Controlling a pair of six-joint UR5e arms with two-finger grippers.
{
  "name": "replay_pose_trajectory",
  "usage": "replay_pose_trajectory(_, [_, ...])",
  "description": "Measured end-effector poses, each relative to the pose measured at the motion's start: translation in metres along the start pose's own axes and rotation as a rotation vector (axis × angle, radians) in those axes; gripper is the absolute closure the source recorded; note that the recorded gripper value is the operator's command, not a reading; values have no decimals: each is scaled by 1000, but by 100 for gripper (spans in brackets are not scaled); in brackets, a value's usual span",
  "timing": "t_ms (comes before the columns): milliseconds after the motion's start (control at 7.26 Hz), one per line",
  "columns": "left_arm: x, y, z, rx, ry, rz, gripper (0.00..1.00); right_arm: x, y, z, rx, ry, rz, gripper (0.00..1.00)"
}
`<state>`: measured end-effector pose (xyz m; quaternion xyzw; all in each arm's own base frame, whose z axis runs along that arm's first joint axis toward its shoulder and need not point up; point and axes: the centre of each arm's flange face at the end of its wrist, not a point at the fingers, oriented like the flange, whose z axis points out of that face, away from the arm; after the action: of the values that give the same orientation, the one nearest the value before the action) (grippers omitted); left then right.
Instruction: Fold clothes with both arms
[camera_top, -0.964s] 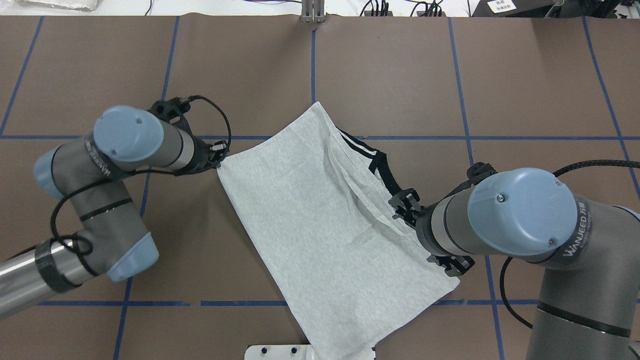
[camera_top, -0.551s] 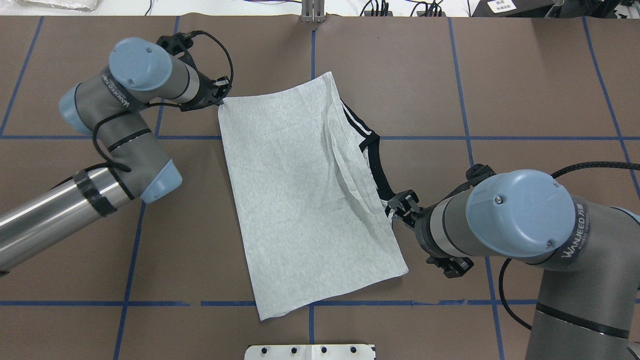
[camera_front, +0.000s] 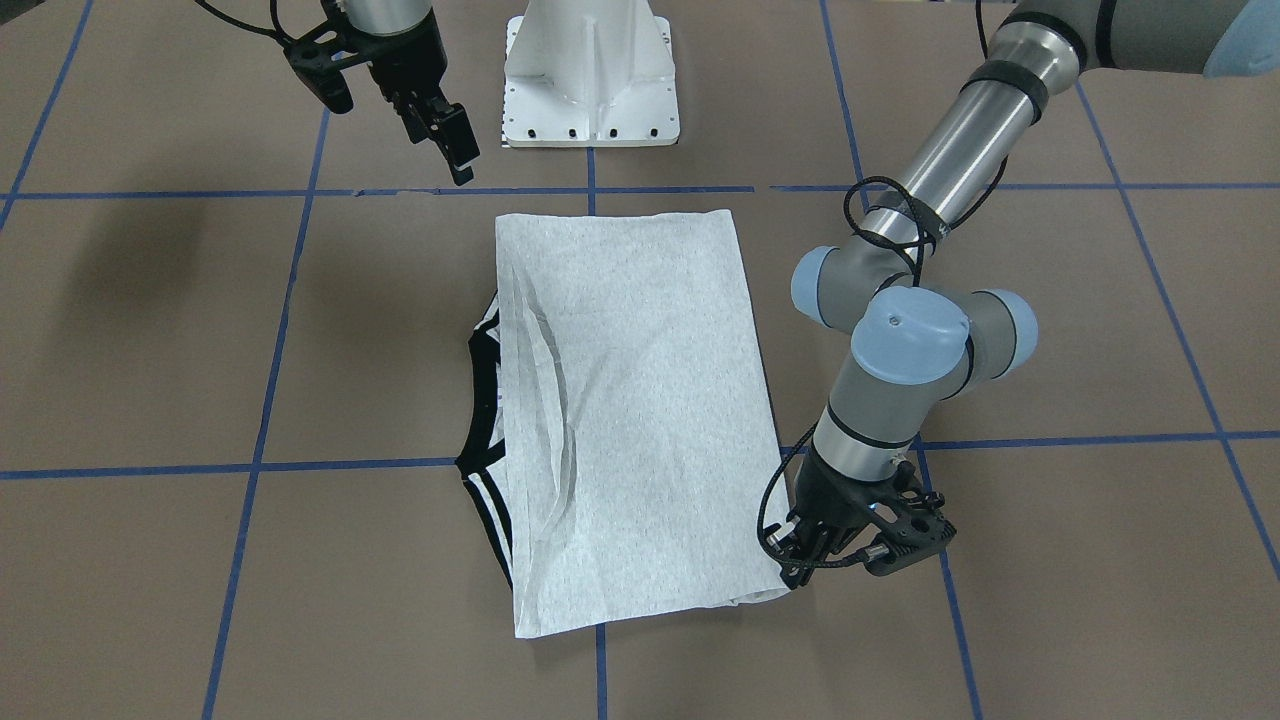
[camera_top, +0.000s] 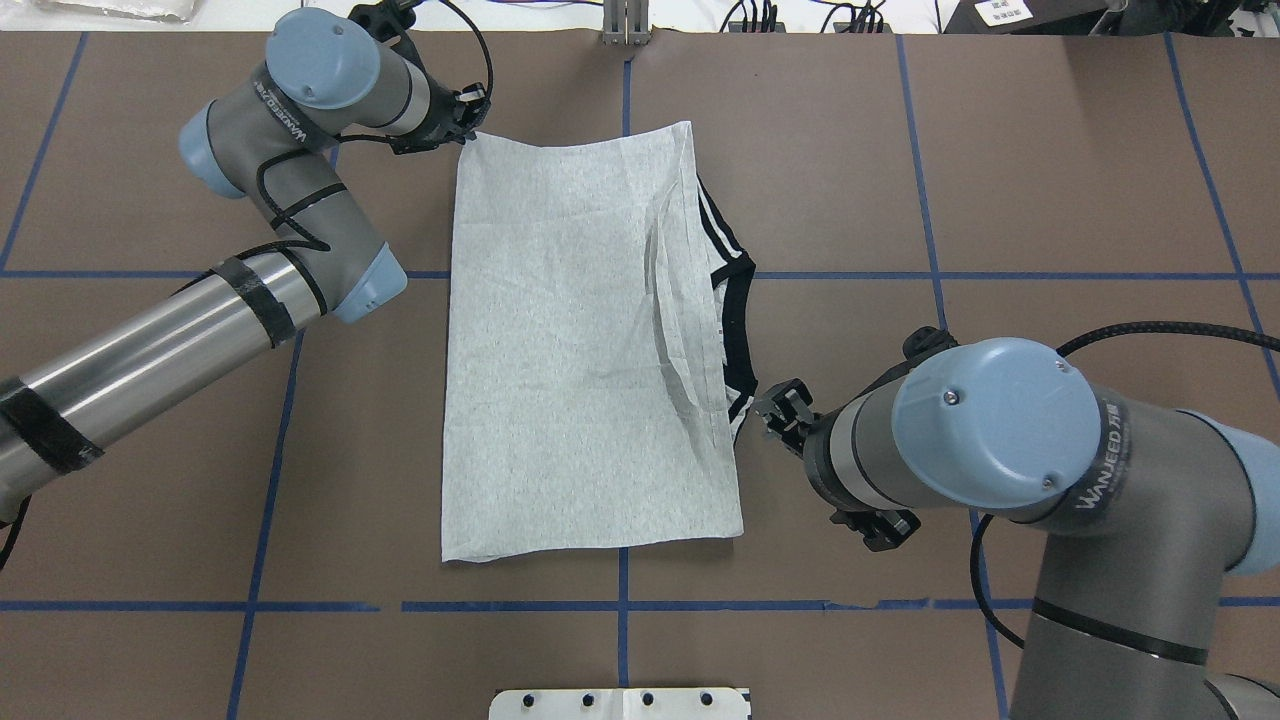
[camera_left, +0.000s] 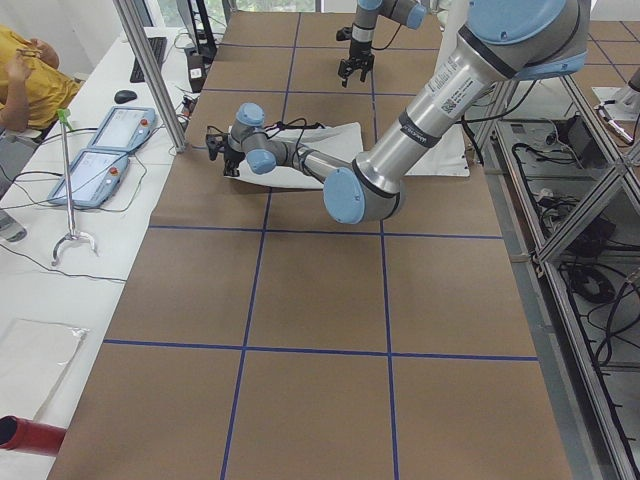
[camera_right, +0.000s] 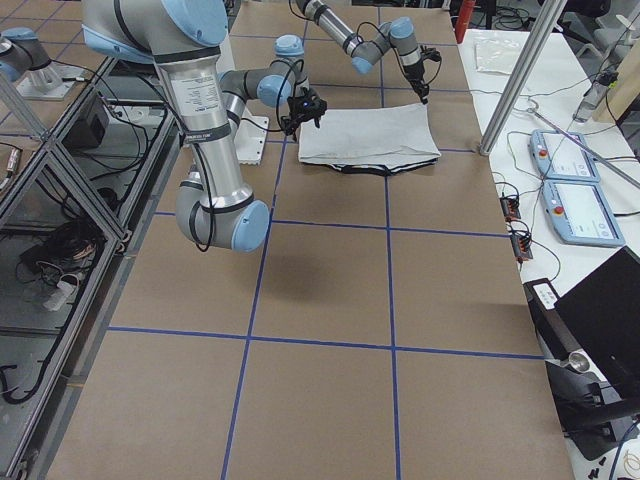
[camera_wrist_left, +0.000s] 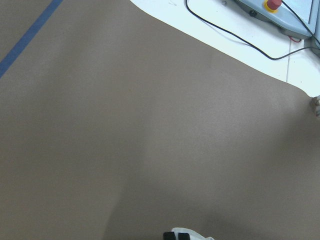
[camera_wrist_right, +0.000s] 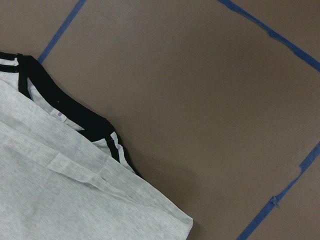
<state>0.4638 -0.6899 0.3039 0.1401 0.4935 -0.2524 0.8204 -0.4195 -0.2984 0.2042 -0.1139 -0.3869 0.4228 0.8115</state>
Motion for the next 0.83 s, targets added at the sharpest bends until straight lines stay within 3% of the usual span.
replay_pose_trajectory(138, [-5,6,-19,-25,51,12,36,-14,3,14,40,-7,-46,0])
replay_pose_trajectory(276, [-23,18,-46,-74,102,27,35,-29,5,32,101,-10,-165,0])
replay_pose_trajectory(551, [-45,36,-96,-124,171,47,35,-49,0,61,213,7,-490,0])
replay_pose_trajectory(827, [-66,43,-120,-132,188,50,35,-93,-3,100,281,50,-840,0])
